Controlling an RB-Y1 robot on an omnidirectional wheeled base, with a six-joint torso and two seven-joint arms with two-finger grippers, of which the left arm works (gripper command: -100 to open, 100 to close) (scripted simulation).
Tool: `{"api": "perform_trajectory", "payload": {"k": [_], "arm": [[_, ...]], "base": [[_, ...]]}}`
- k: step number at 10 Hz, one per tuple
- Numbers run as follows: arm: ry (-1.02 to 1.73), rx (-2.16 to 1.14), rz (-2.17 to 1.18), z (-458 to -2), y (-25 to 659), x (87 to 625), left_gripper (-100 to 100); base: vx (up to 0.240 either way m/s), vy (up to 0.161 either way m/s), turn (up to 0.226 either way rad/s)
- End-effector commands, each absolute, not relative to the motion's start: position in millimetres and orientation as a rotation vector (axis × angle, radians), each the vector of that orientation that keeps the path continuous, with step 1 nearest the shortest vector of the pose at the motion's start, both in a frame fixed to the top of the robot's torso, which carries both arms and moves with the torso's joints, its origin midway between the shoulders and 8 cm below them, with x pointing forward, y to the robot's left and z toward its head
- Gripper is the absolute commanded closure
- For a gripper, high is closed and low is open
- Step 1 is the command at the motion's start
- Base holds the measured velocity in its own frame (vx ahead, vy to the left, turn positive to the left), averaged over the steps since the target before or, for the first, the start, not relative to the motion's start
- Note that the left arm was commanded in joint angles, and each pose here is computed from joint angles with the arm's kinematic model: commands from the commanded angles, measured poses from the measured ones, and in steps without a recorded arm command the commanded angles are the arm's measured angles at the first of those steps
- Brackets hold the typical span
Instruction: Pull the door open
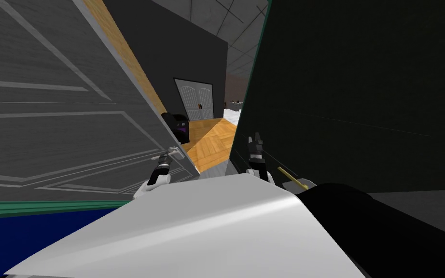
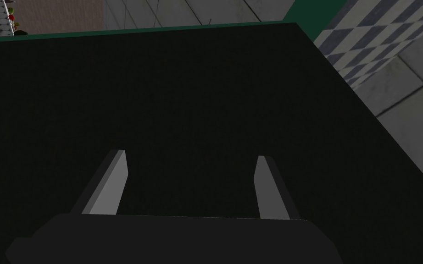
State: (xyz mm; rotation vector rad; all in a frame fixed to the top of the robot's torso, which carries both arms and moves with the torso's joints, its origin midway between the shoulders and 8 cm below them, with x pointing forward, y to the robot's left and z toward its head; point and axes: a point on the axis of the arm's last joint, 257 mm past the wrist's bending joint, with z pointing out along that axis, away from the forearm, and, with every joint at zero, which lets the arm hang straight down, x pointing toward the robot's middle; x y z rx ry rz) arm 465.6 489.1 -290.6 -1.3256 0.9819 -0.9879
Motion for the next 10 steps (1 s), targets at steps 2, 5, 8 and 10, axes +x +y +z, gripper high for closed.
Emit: {"api": "perform_trajectory", "payload": {"k": [2,5,8,10], "arm": [[1.001,-1.323,-1.003,-293.2,484.6,463.0,100],[1.022,-1.313,-1.023,-292.5,482.1,460.2,100],[1.045,-1.304,-1.046,-292.5,478.8,456.8,100],[1.049,-1.305,-1.047,-293.2,477.9,457.2,100]], "base": [[-0.185,0.054,-0.118],[-0.209,0.031,-0.128],[-0.233,0.048,-0.147],[-0.164,0.032,-0.080]]}}
